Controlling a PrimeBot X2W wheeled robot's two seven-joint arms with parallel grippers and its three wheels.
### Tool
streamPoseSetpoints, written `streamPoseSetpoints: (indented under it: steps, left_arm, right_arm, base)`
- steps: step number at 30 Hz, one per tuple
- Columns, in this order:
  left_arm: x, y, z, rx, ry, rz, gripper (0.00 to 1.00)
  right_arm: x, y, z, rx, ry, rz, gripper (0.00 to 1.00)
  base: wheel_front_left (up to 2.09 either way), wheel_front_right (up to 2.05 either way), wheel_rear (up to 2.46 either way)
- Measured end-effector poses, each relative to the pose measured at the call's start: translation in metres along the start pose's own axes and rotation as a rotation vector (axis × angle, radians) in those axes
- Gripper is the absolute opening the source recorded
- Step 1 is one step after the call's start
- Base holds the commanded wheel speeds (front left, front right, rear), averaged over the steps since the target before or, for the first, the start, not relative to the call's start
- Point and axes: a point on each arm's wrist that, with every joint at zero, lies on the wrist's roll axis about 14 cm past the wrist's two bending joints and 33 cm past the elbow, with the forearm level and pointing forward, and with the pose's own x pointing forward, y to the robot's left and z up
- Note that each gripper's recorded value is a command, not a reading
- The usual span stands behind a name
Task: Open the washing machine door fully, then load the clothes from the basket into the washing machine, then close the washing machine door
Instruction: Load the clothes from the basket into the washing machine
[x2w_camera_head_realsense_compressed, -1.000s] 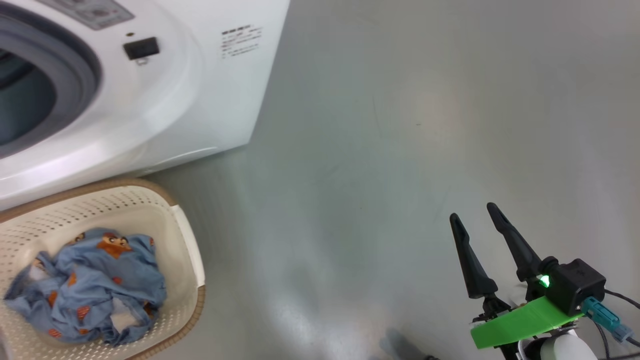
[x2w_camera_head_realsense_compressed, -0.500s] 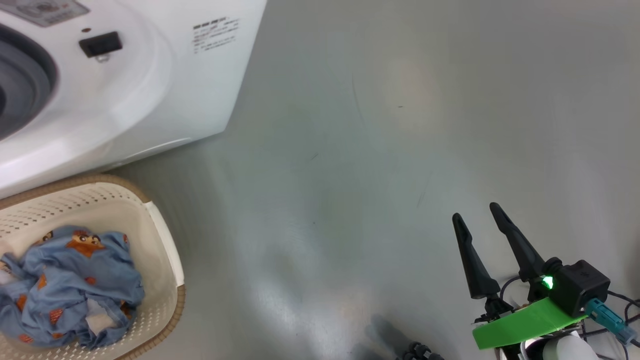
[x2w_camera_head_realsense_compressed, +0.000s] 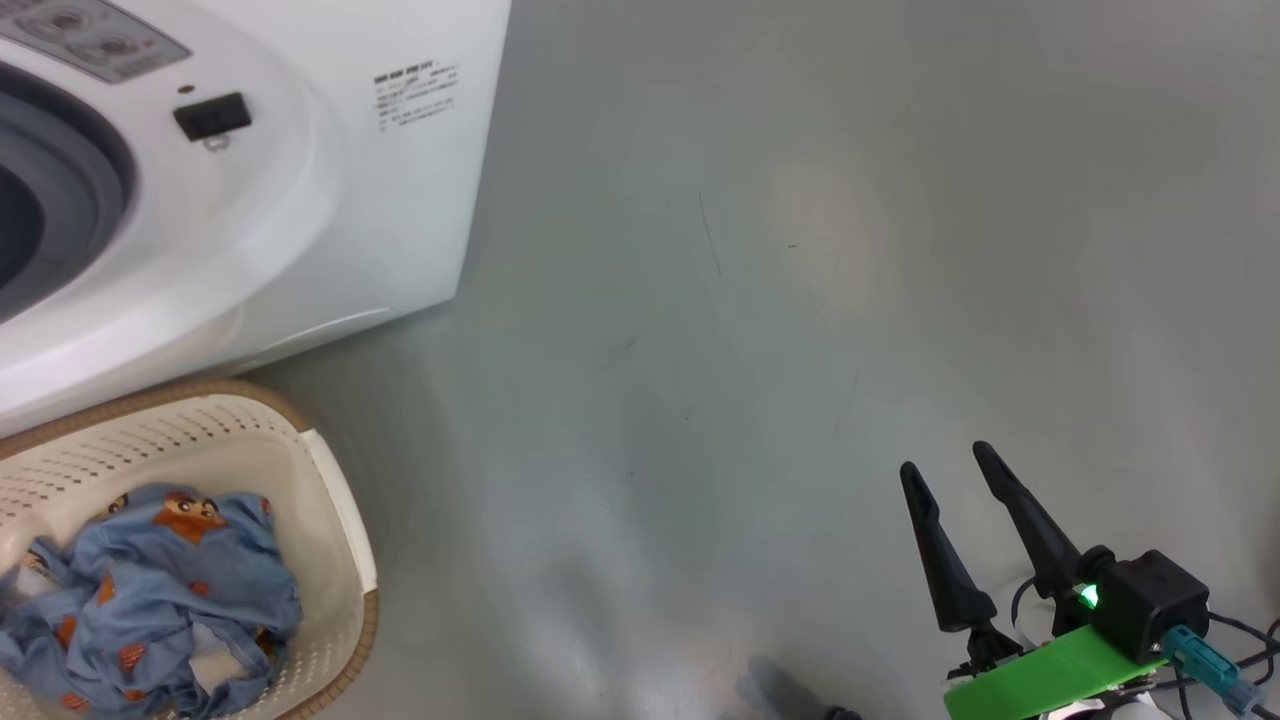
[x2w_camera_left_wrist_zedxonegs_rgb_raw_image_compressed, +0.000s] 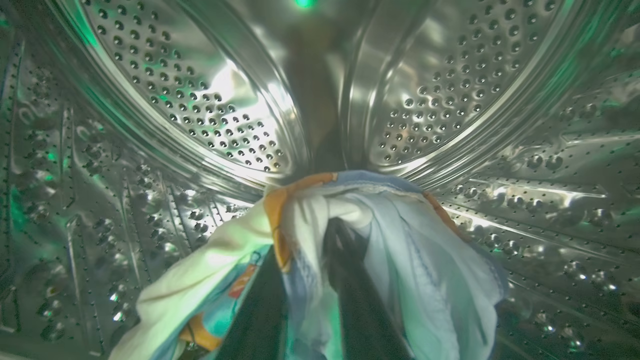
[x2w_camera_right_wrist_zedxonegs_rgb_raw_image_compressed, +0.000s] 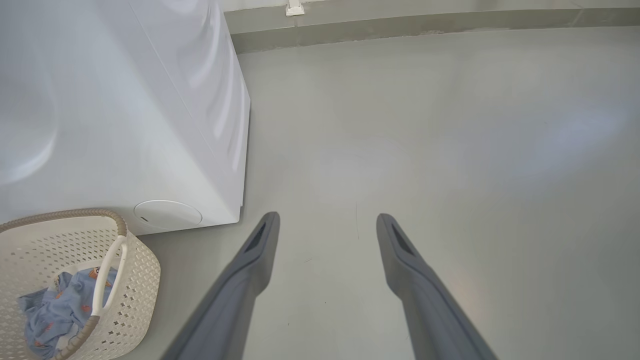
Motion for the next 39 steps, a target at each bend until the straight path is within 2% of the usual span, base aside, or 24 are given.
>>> streamPoseSetpoints:
  steps: [1, 11, 20, 25, 39]
  left_arm:
    - [-0.001, 0.001, -0.002, 0.002, 0.017, 0.007, 1.0]
    - [-0.017, 0.007, -0.017, 0.0, 0.156, 0.067, 1.0]
    - [-0.031, 0.002, 0.003, -0.031, 0.117, 0.088, 1.0]
    - [-0.053, 0.003, -0.002, -0.039, 0.135, 0.106, 1.0]
    - [-0.11, 0.0, 0.031, -0.065, 0.039, 0.088, 1.0]
  right_arm:
    - [0.0, 0.0, 0.001, 0.001, -0.004, 0.001, 1.0]
    - [-0.006, 0.004, 0.005, 0.015, -0.02, 0.016, 1.0]
    - [-0.007, 0.01, 0.013, 0.022, -0.049, 0.043, 1.0]
    - [-0.009, 0.015, 0.023, 0.025, -0.083, 0.067, 1.0]
    - [-0.014, 0.04, 0.047, 0.059, -0.171, 0.156, 1.0]
  base:
    - [0.0, 0.0, 0.0]
    - [0.0, 0.0, 0.0]
    - [0.0, 0.0, 0.0]
    - [0.0, 0.0, 0.0]
    - [0.0, 0.0, 0.0]
